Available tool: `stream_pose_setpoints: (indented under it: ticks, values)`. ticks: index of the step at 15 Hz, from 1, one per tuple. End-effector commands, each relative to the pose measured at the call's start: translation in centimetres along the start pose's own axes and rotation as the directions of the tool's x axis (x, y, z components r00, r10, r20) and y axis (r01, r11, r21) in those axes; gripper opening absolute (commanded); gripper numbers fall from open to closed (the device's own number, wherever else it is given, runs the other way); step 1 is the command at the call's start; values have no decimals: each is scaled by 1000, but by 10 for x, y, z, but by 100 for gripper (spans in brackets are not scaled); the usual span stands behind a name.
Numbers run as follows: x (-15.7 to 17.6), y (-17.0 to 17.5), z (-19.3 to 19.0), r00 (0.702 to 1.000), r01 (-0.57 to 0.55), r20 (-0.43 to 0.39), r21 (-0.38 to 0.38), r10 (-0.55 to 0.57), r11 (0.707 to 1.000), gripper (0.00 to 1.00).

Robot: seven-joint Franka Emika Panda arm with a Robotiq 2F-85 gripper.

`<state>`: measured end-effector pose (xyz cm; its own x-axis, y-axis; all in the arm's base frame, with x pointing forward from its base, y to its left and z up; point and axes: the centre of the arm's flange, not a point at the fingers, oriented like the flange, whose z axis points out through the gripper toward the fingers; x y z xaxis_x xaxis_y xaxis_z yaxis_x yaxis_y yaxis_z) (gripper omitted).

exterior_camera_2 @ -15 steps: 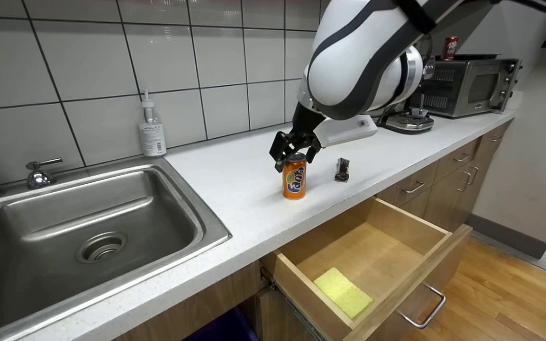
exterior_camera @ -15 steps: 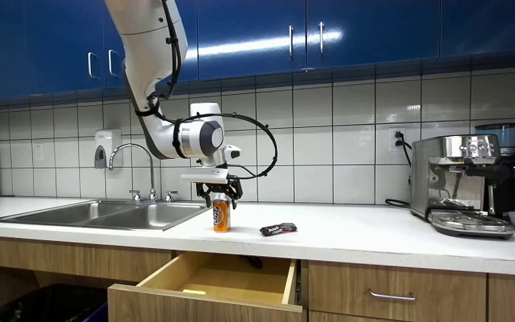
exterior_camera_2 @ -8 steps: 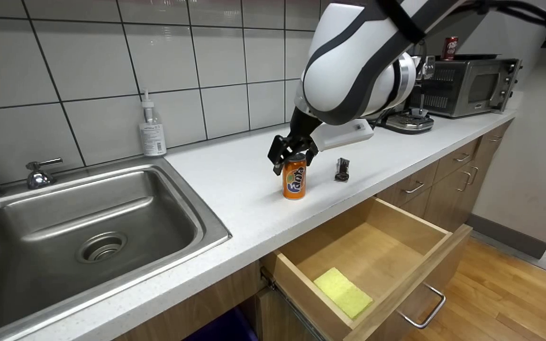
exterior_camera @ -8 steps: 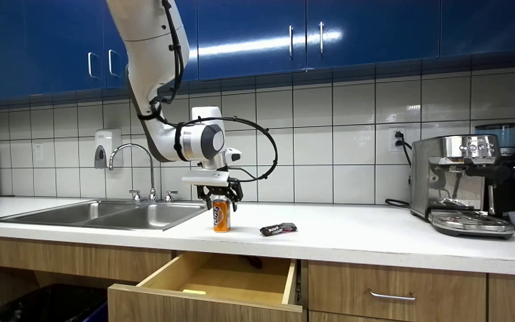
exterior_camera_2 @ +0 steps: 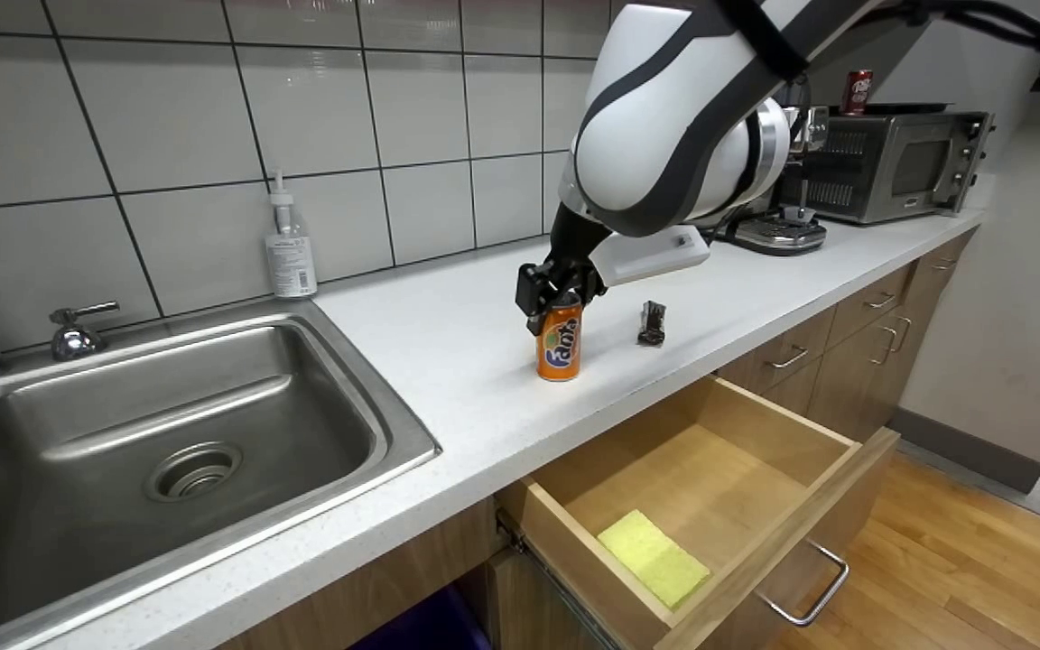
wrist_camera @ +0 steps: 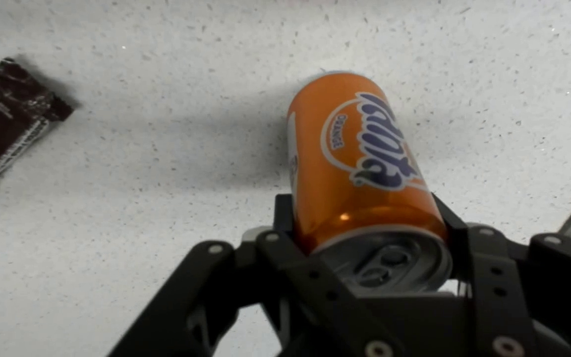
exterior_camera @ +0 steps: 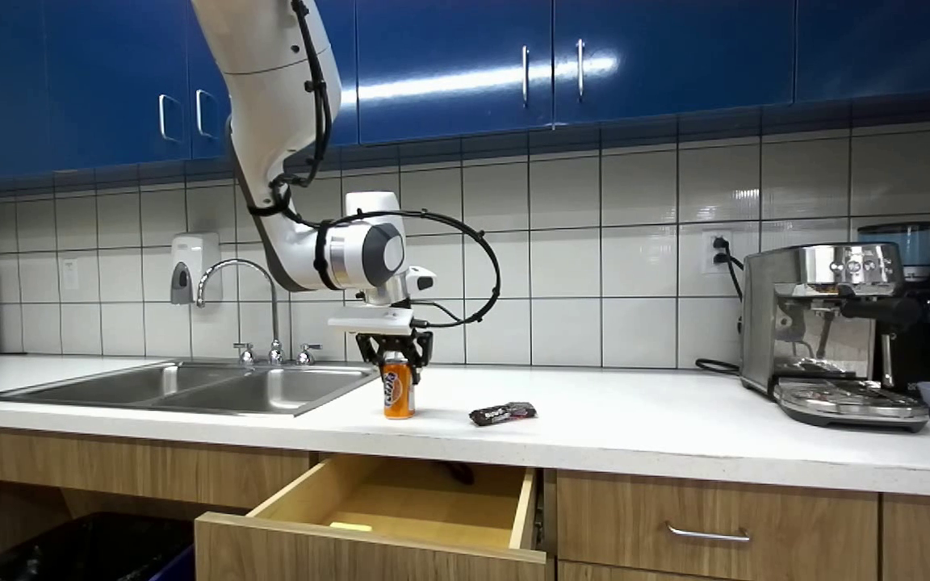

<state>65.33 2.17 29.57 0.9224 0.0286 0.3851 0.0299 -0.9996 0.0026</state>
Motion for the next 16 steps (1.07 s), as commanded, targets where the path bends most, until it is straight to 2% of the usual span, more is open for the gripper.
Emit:
stream_pose_setpoints:
  ticks: [1, 7, 16]
  values:
    - [7, -1, -3, 1000, 10, 12, -4, -10, 1000, 38]
    - [2, 2, -17, 1000, 10, 4, -5, -10, 1000, 38]
    - [-23, 6, -54, 1000, 4, -20, -9, -4, 1000, 38]
